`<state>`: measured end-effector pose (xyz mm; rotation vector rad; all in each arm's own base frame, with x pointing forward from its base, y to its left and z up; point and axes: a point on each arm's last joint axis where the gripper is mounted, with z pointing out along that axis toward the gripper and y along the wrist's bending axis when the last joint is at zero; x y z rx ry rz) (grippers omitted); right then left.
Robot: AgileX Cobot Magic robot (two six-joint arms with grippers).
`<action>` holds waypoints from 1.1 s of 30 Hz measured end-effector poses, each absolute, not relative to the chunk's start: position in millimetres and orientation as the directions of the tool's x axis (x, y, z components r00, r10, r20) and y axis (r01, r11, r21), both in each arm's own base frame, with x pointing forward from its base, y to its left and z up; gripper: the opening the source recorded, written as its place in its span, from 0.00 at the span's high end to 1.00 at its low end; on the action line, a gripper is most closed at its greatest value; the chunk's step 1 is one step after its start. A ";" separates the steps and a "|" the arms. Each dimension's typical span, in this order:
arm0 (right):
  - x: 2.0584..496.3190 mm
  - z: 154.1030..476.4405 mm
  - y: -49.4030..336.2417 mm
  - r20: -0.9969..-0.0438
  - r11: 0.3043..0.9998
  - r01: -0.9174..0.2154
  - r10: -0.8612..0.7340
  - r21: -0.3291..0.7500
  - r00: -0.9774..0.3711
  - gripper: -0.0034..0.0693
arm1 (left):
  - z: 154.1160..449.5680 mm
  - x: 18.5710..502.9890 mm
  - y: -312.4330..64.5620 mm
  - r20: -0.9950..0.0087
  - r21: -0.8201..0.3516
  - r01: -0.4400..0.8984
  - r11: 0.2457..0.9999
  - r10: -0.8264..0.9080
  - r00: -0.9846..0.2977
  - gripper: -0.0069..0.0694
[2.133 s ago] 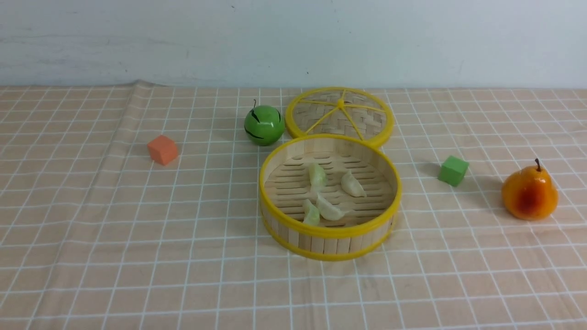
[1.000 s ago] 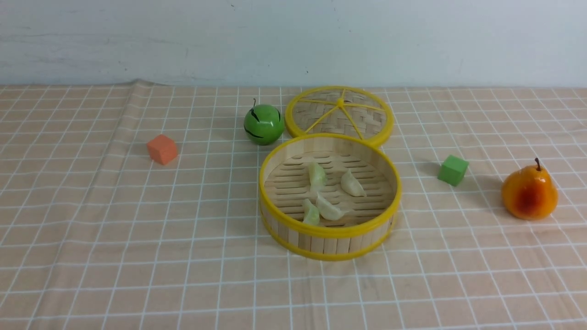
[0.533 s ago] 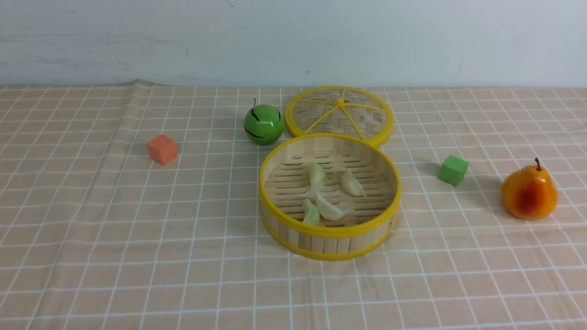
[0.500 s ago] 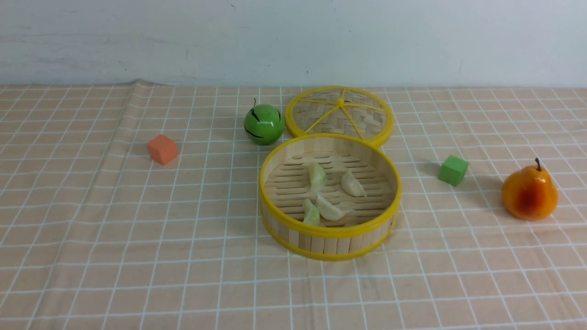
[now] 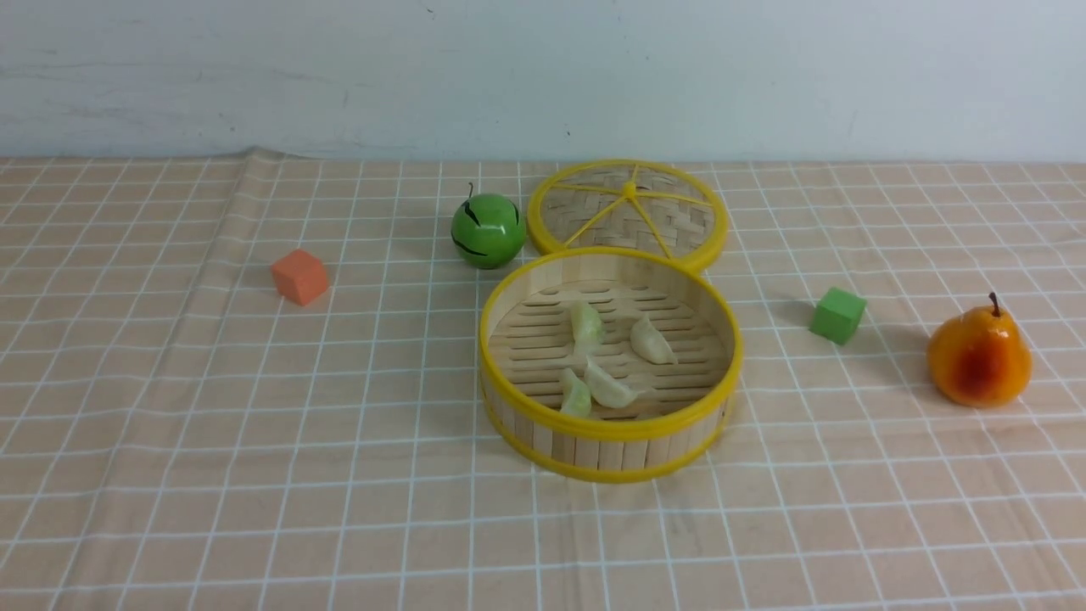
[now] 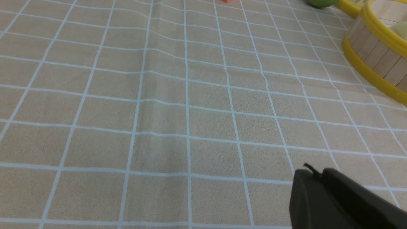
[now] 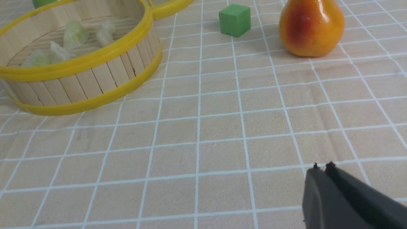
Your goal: Put the dumplings into the steamer on the table with the brown tablecloth.
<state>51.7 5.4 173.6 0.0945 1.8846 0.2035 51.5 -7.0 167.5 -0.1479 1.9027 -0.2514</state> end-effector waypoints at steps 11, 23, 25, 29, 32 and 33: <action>51.6 173.5 5.4 -0.933 0.982 -0.036 0.167 0.188 -0.318 0.92 | 167.5 51.5 -7.0 -0.914 -0.246 0.020 0.969 -0.225 -0.339 0.86; 51.6 173.5 5.4 -0.933 0.981 -0.036 0.168 0.189 -0.318 0.91 | 167.5 51.5 -7.0 -0.914 -0.246 0.020 0.969 -0.225 -0.339 0.86; 51.6 173.5 5.4 -0.933 0.981 -0.036 0.168 0.189 -0.318 0.91 | 167.5 51.5 -7.0 -0.914 -0.246 0.020 0.969 -0.225 -0.339 0.86; 51.6 173.5 5.4 -0.933 0.981 -0.036 0.168 0.189 -0.318 0.90 | 167.5 51.5 -7.0 -0.914 -0.246 0.020 0.969 -0.225 -0.339 0.86; 51.6 173.5 5.4 -0.933 0.981 -0.036 0.168 0.189 -0.318 0.90 | 167.5 51.5 -7.0 -0.914 -0.246 0.020 0.969 -0.225 -0.339 0.86; 51.6 173.5 5.4 -0.933 0.981 -0.036 0.168 0.189 -0.318 0.89 | 167.5 51.5 -7.0 -0.914 -0.246 0.020 0.969 -0.225 -0.339 0.85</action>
